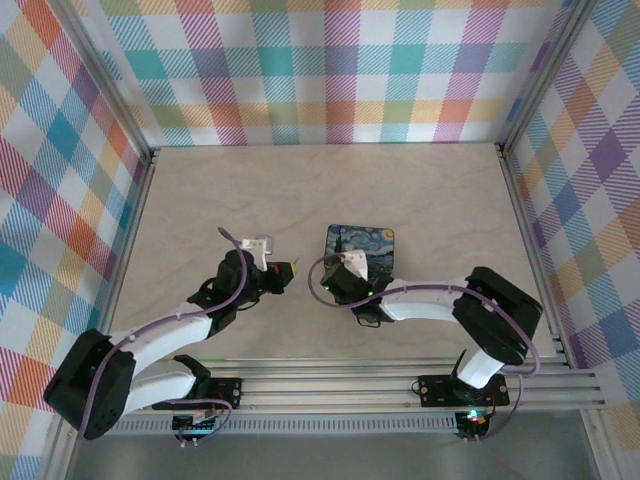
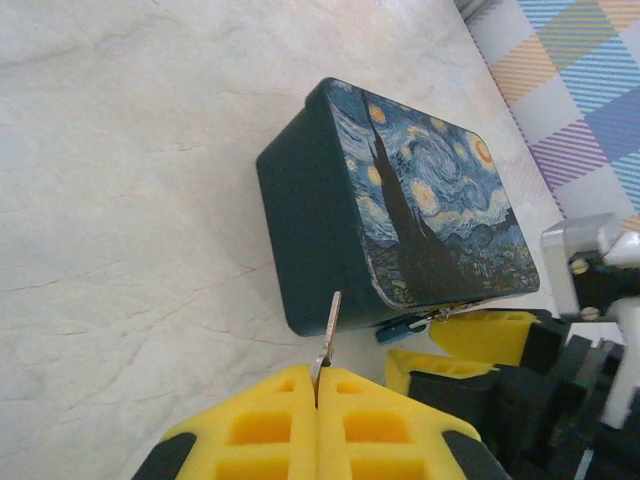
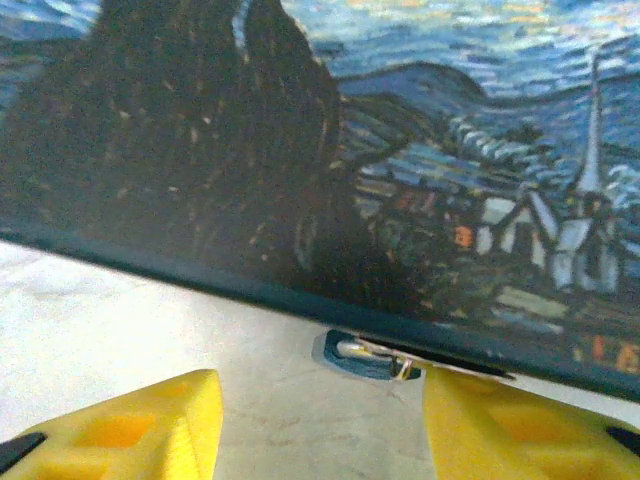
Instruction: Unlock a padlock with a key
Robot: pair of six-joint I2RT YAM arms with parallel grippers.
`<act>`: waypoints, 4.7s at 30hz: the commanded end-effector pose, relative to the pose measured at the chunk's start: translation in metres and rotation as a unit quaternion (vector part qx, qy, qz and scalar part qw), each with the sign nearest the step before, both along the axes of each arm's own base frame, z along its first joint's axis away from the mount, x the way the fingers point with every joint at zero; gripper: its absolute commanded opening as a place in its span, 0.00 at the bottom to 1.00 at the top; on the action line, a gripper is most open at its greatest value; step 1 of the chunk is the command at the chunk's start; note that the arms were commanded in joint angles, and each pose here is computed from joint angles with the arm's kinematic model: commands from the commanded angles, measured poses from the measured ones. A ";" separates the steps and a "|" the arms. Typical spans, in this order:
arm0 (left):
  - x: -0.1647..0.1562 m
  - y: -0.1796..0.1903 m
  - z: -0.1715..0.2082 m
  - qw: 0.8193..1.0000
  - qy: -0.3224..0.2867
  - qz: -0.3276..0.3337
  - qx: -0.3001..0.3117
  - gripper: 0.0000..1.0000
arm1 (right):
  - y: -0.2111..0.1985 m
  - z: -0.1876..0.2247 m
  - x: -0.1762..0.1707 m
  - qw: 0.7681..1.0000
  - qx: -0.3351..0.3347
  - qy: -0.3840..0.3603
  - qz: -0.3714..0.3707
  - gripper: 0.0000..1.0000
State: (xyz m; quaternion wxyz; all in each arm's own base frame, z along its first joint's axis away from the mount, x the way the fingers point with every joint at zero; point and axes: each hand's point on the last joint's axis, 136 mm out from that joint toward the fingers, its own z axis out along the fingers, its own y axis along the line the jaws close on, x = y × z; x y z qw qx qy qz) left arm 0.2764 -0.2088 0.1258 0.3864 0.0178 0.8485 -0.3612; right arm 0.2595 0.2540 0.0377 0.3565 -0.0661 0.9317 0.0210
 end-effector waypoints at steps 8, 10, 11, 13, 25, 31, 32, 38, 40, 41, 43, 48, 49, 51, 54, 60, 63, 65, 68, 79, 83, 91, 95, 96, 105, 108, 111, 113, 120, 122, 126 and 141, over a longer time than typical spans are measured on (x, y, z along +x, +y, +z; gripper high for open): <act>-0.041 0.023 -0.005 0.999 0.024 -0.020 -0.008 0.00 | -0.019 -0.019 0.003 0.993 -0.011 -0.049 -0.106 0.55; -0.048 0.028 -0.008 0.999 0.024 -0.022 0.002 0.00 | -0.025 -0.022 0.002 0.991 -0.003 -0.053 -0.119 0.55; -0.050 0.030 -0.009 0.999 0.025 -0.023 0.006 0.00 | -0.027 -0.024 0.001 0.991 0.000 -0.057 -0.121 0.56; -0.053 0.032 -0.009 0.999 0.025 -0.025 0.010 0.00 | -0.025 -0.026 0.003 0.991 0.006 -0.061 -0.118 0.56; -0.053 0.030 -0.007 0.999 0.023 -0.034 0.014 0.00 | -0.024 -0.028 0.020 0.992 0.006 -0.070 -0.104 0.56; -0.059 0.034 -0.008 0.999 0.020 -0.037 0.017 0.00 | -0.020 -0.033 0.028 0.995 0.007 -0.053 -0.088 0.39; -0.060 0.035 -0.007 0.999 0.018 -0.038 0.019 0.00 | -0.020 -0.033 0.029 0.995 0.008 -0.052 -0.087 0.35; -0.067 0.041 -0.003 0.999 0.010 -0.034 0.025 0.00 | -0.020 -0.028 0.032 0.995 0.018 -0.041 -0.086 0.10; -0.069 0.043 -0.001 0.999 0.009 -0.031 0.025 0.00 | -0.021 -0.026 0.031 0.995 0.023 -0.035 -0.085 0.05; -0.069 0.043 0.000 0.999 0.007 -0.030 0.024 0.00 | -0.021 -0.023 0.031 0.995 0.027 -0.033 -0.085 0.02; -0.070 0.045 0.002 0.999 0.004 -0.027 0.023 0.00 | -0.025 -0.017 0.031 0.995 0.029 -0.035 -0.088 0.00; -0.070 0.046 0.007 1.000 -0.003 -0.022 0.016 0.00 | -0.023 0.000 0.024 0.995 0.077 -0.004 -0.066 0.00; -0.069 0.046 0.009 1.000 -0.005 -0.020 0.015 0.00 | -0.025 0.005 0.023 0.994 0.085 0.001 -0.068 0.00; -0.068 0.046 0.011 1.000 -0.009 -0.019 0.013 0.00 | -0.029 0.015 0.021 0.993 0.099 0.009 -0.069 0.00; -0.066 0.045 0.013 1.000 -0.007 -0.021 0.016 0.00 | -0.034 0.032 0.025 0.991 0.106 0.025 -0.073 0.01; -0.056 0.036 0.020 0.999 0.009 -0.027 0.019 0.00 | -0.011 0.077 0.080 0.994 0.086 0.056 -0.043 0.30; -0.049 0.032 0.025 0.999 0.015 -0.032 0.028 0.00 | 0.010 0.089 0.123 0.992 0.092 0.087 -0.014 0.46; -0.044 0.028 0.029 0.998 0.019 -0.040 0.034 0.00 | 0.023 0.088 0.154 0.990 0.088 0.114 0.007 0.52; -0.035 0.024 0.033 0.998 0.019 -0.042 0.040 0.00 | 0.036 0.084 0.194 0.986 0.079 0.143 0.037 0.54; -0.022 0.019 0.033 0.998 0.027 -0.043 0.047 0.00 | 0.019 0.041 0.191 0.967 0.027 0.216 0.132 0.51; -0.022 0.020 0.031 0.998 0.029 -0.042 0.047 0.00 | 0.013 0.029 0.140 0.952 0.051 0.235 0.191 0.44; -0.031 0.018 0.028 0.997 0.040 -0.054 0.042 0.00 | -0.021 0.011 0.042 0.921 0.029 0.289 0.260 0.36; -0.037 0.020 0.027 0.997 0.041 -0.059 0.040 0.00 | -0.040 0.034 0.028 0.933 0.014 0.251 0.256 0.35; -0.038 0.020 0.027 0.996 0.042 -0.061 0.039 0.00 | -0.045 0.037 0.024 0.935 0.013 0.246 0.253 0.36; -0.050 0.021 0.031 0.996 0.039 -0.074 0.035 0.00 | -0.069 0.066 0.009 0.971 0.047 0.197 0.128 0.59; -0.051 0.021 0.031 0.996 0.041 -0.075 0.034 0.00 | -0.068 0.093 0.013 0.990 0.058 0.112 0.069 0.61; -0.052 0.020 0.032 0.996 0.043 -0.077 0.031 0.00 | -0.067 0.103 0.008 0.997 0.063 0.042 0.026 0.64; -0.053 0.019 0.032 0.995 0.044 -0.080 0.030 0.00 | -0.070 0.098 0.002 0.998 0.066 0.016 -0.004 0.64; -0.056 0.017 0.024 0.994 0.052 -0.091 0.033 0.00 | -0.072 0.047 -0.007 0.997 0.079 0.002 -0.025 0.62; -0.055 0.017 0.022 0.994 0.053 -0.091 0.030 0.00 | -0.075 0.037 -0.007 0.996 0.080 -0.005 -0.031 0.62; -0.054 0.016 0.016 0.994 0.057 -0.085 0.024 0.00 | -0.074 0.025 -0.003 0.996 0.082 -0.017 -0.030 0.63; -0.056 0.020 0.008 0.995 0.050 -0.082 0.032 0.00 | -0.060 0.002 0.013 0.997 0.068 -0.013 -0.037 0.60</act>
